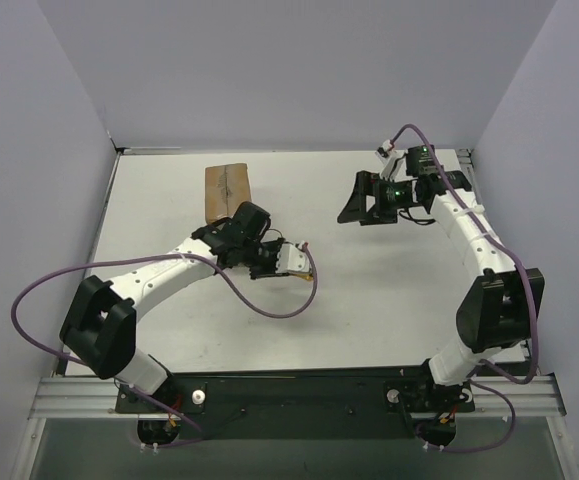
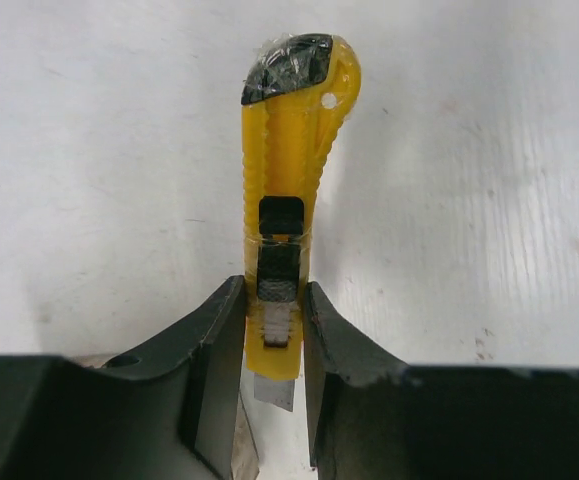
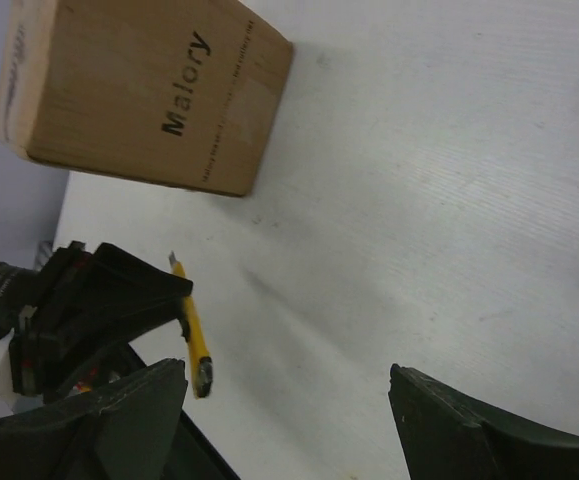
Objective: Unpack the express box
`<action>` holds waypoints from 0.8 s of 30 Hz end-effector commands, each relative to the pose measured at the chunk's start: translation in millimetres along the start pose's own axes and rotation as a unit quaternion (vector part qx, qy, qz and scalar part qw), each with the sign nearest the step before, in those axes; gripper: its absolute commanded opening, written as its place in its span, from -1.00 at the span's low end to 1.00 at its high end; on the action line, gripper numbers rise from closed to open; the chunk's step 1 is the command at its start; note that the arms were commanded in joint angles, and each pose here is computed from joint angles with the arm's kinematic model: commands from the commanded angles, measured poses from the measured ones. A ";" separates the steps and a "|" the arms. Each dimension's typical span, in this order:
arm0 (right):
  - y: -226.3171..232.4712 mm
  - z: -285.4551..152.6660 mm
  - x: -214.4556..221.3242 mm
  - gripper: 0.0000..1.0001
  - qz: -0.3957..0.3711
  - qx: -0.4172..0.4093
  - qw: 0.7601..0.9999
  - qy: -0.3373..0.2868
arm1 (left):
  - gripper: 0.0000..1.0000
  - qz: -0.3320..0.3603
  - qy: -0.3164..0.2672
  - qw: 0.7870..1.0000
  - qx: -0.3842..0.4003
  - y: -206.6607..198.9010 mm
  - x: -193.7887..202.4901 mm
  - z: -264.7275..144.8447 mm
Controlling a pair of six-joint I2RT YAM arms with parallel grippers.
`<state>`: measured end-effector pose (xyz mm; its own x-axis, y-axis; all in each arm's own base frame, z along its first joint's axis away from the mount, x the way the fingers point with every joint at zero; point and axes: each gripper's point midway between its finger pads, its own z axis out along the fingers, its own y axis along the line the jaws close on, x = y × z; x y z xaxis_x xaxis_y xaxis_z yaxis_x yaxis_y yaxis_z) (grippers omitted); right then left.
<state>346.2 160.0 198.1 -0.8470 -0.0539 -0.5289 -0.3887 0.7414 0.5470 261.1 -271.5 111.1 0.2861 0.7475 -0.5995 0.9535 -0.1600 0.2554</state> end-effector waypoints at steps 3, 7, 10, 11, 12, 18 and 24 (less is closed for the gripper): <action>57.6 10.7 -22.6 0.72 0.027 -0.105 0.994 -0.006 | -1.00 -0.121 -0.123 0.974 -0.148 73.1 -70.6 -31.5; 59.8 11.8 -23.9 0.69 0.015 -0.073 0.997 -0.011 | -1.00 -0.178 -0.158 0.951 -0.198 98.9 -86.0 -40.9; 56.4 11.9 -20.0 0.68 0.001 -0.041 0.999 -0.012 | -1.00 -0.213 -0.188 0.935 -0.212 110.2 -98.6 -48.0; 57.5 11.4 -18.3 0.65 -0.005 -0.040 0.999 -0.012 | -1.00 -0.226 -0.196 0.931 -0.211 111.2 -102.4 -48.9; 60.0 12.2 -16.8 0.60 -0.007 -0.044 0.999 -0.010 | -1.00 -0.232 -0.199 0.929 -0.210 112.3 -103.2 -47.7; 69.6 13.1 -10.1 0.40 -0.030 -0.064 0.997 -0.002 | -1.00 -0.254 -0.219 0.920 -0.203 112.7 -110.9 -46.2; 81.3 17.3 -2.0 -0.05 -0.049 -0.088 0.995 0.010 | -1.00 -0.256 -0.221 0.921 -0.191 103.0 -111.9 -43.7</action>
<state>336.3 223.8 213.1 -0.8467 -0.1010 -0.5223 -0.4523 0.6536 0.6068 322.1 -332.9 209.1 -0.1382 0.3913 -0.9098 0.8949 0.4429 0.0545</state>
